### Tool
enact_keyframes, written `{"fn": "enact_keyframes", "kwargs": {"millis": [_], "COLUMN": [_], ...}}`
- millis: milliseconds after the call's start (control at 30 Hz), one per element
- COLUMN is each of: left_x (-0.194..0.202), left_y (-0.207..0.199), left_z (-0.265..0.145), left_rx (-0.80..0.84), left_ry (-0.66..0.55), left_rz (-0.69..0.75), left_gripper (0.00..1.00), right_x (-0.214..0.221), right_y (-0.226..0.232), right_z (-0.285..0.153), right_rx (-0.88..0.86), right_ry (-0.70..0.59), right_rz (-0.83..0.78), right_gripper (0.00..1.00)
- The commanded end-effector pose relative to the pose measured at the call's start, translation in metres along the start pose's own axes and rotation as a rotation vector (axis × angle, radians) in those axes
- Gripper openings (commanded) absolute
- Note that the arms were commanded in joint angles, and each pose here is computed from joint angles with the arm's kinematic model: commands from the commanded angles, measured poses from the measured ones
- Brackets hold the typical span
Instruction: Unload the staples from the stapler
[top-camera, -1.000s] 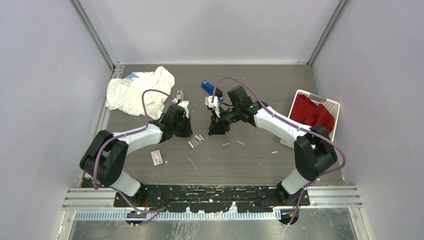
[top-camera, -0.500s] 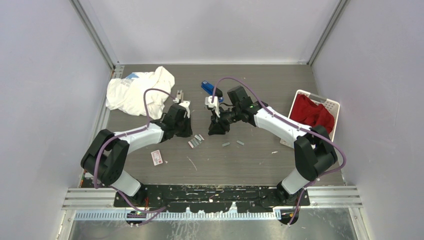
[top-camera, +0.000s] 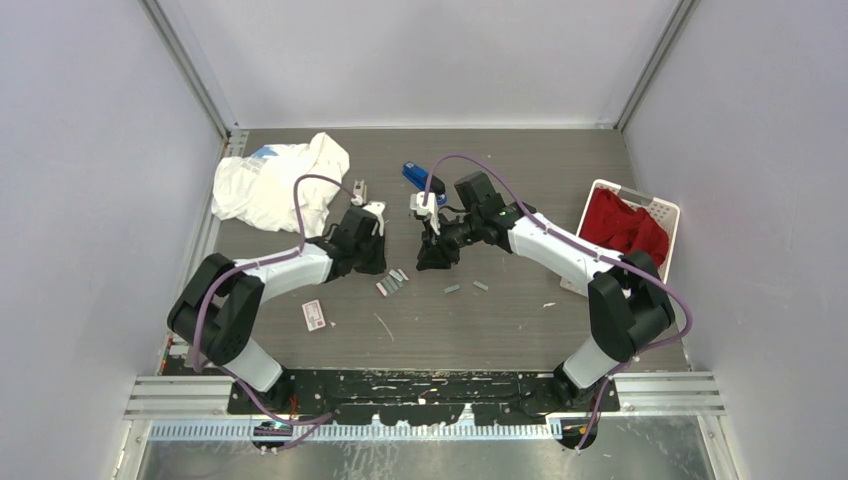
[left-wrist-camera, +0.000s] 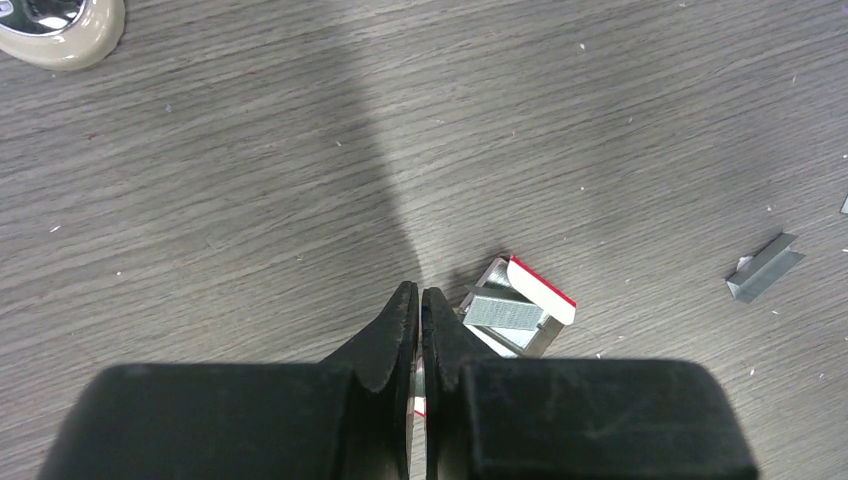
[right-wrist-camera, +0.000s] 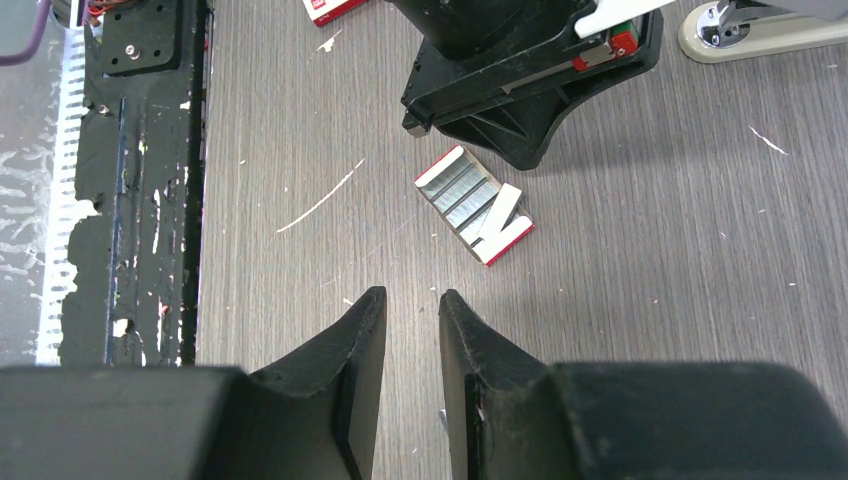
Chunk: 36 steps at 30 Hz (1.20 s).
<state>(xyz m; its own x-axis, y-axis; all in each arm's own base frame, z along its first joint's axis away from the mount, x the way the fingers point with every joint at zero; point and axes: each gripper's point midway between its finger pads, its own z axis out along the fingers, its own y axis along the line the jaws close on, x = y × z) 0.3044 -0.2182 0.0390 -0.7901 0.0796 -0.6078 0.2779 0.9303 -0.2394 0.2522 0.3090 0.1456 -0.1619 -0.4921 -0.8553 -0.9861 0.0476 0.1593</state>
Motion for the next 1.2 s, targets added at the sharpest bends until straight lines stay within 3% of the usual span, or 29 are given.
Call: {"fn": "enact_keyframes", "kwargs": {"millis": [0,1167], "left_x": [-0.017,-0.01], "left_y": [-0.008,-0.024], "left_z": [-0.001,0.0], "left_rx": [0.013,0.05], "left_ry": [-0.042,-0.022], "left_rz": [0.022,0.036], "left_gripper": [0.05,0.07], "right_x": [-0.013,-0.015], "right_y": [0.001,0.002], "right_z": [-0.003,-0.004], "right_rx": [-0.001,0.0], "right_ry": [-0.035,-0.037], "right_rz": [-0.057,-0.062], "right_gripper": [0.32,0.32]}}
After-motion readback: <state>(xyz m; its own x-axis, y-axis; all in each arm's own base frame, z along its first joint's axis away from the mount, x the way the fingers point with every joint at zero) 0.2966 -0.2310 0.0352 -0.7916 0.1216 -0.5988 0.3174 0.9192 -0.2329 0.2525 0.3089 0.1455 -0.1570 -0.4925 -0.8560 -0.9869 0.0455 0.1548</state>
